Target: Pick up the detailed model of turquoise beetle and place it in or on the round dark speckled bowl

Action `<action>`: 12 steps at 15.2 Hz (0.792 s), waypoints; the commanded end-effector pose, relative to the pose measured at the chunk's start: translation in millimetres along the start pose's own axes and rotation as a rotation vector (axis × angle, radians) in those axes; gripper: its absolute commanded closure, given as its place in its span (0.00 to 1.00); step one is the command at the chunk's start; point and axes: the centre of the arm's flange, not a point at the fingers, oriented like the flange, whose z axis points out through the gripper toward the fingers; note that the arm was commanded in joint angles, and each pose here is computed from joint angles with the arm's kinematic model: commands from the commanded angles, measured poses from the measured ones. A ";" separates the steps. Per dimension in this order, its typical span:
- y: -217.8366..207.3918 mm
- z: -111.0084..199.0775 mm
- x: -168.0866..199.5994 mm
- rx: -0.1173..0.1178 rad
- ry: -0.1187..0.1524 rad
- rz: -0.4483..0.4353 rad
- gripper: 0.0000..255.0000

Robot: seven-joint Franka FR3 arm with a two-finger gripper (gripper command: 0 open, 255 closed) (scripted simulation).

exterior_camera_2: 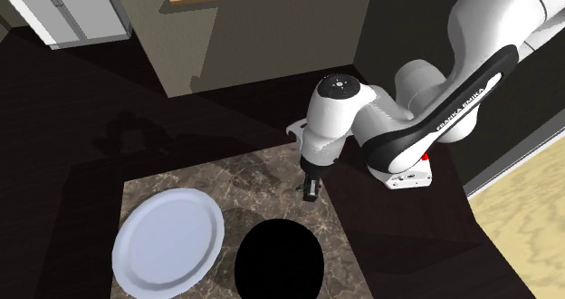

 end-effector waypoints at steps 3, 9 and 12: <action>-2.1 -20.4 1.5 0.000 -0.001 0.000 1.00; -5.0 -51.9 3.6 0.000 -0.001 0.000 1.00; -6.4 -67.6 4.6 0.000 -0.001 0.000 1.00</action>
